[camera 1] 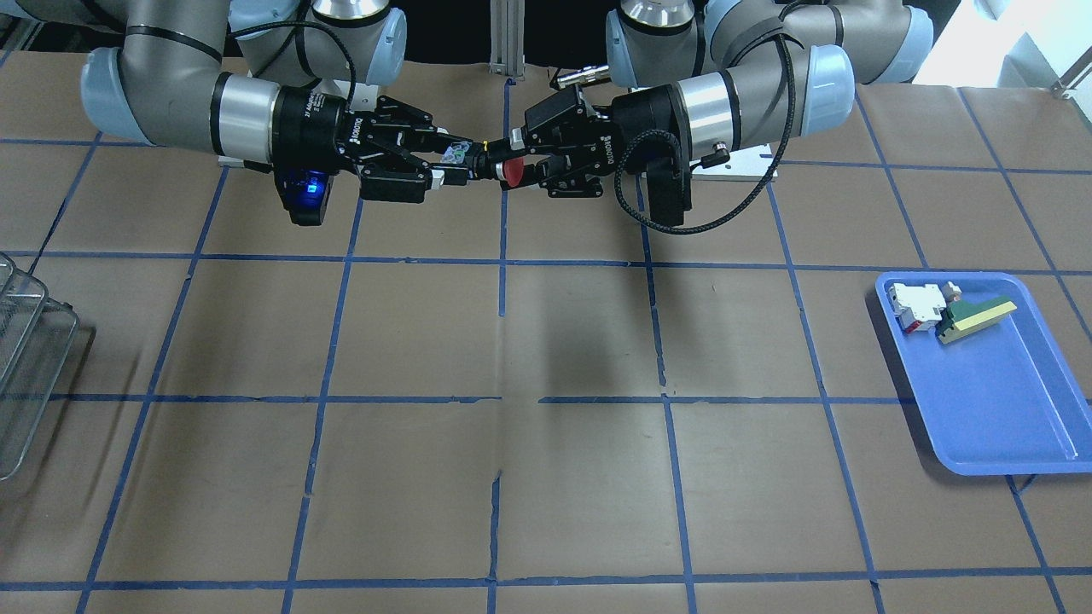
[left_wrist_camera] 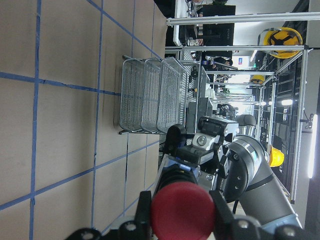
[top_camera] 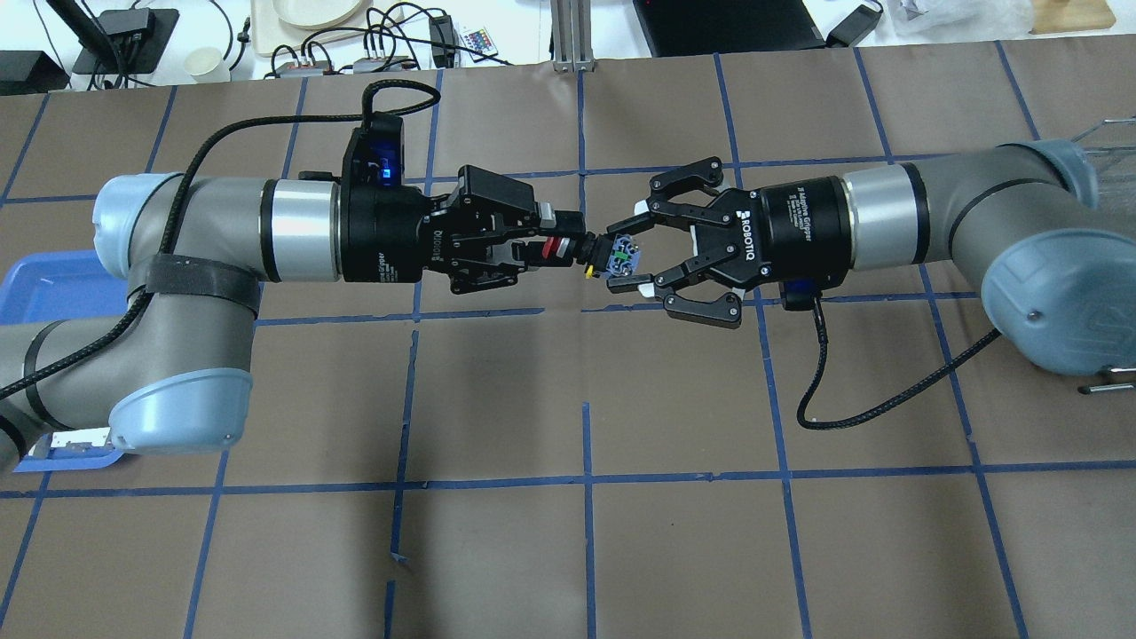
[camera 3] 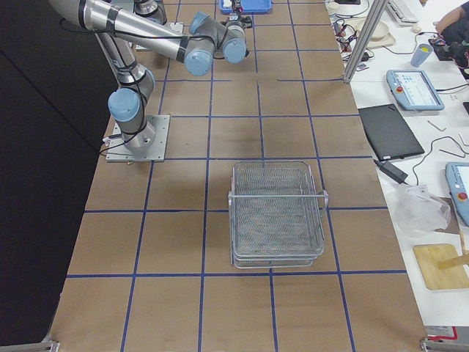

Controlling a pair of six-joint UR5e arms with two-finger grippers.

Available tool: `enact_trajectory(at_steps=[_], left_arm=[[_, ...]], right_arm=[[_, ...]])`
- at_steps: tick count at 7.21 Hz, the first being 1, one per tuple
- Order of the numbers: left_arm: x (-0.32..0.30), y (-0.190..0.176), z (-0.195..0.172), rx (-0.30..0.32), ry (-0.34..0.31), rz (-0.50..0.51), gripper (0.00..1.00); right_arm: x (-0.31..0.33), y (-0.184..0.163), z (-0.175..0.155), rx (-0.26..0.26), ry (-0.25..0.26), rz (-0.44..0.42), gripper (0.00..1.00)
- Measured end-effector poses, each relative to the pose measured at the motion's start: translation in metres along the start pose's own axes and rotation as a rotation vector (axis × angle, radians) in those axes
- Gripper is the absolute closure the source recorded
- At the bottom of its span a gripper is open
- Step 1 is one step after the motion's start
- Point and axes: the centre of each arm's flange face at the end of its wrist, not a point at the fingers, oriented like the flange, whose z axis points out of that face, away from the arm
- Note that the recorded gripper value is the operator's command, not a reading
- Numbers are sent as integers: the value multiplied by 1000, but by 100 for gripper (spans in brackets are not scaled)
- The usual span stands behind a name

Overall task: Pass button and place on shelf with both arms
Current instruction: 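Close the right gripper on the button block and open the left gripper, then carry the block with the right gripper to the rack while the left withdraws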

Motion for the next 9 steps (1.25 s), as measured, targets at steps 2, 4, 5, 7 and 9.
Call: enact_trajectory(at_steps=[2,4,5,7,9], left_arm=[[0,0,0,0,0,-1,45],[-1,-1,0,-1,-2,-5,4],[-1,-1,0,-1,-2,-6,4],[0,-2,0,1,-2,-6,0],[2,-10,-12,32,-19,5,0]], right_arm=[[0,2,0,-1,-2,-2,87],[0,3,-1,-3,-5,-5,91],[-2,2,-3,-2,-9,-3,92],[-5,0,-7,6,-12,2,93],[-12,-1,-26,72,-6,-9,93]])
